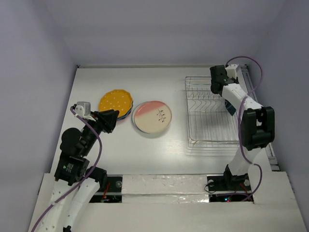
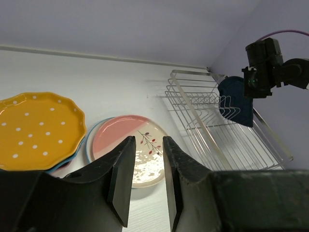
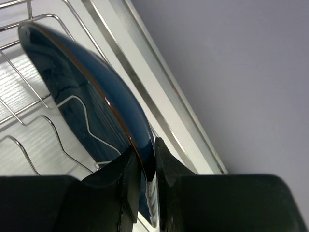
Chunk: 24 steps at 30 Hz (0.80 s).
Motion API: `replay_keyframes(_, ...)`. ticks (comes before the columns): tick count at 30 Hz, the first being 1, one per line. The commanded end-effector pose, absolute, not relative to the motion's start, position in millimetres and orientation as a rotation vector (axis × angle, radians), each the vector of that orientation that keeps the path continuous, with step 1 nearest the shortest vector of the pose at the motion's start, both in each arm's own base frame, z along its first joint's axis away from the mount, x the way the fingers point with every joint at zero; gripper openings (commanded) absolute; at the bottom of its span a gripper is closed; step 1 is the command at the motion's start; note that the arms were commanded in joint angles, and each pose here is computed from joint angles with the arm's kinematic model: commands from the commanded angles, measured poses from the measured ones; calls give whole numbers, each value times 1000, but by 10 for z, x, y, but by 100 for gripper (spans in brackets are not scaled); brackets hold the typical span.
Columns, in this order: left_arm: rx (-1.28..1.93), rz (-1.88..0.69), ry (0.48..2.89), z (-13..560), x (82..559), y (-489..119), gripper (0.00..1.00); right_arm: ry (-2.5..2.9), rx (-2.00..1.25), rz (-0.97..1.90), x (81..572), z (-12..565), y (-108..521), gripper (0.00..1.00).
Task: Unload the plates from the dish rack
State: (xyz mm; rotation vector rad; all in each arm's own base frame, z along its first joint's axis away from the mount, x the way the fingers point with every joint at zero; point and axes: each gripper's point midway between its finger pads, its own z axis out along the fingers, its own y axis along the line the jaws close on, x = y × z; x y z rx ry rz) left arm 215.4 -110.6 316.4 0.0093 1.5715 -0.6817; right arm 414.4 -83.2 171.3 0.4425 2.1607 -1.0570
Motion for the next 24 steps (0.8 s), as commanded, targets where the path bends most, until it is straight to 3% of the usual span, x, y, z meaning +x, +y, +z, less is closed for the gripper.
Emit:
replay_keyframes(1,24,-686,1493,3448,2111,-1095,26,1869,573,-972,4160,2654,-799,0)
replay_keyframes(7,23,-688,1499,3425,2125,-1103,27,1794,608,-845,4090,3038,-734,0)
replay_keyframes(12,16,-679,1506,3409,2156,-1090,27,1729,570,-520,4053,3386,-466,0)
replay_keyframes(24,5,-669,1524,3362,2216,-1076,27,1767,602,-647,4048,3218,-572,0)
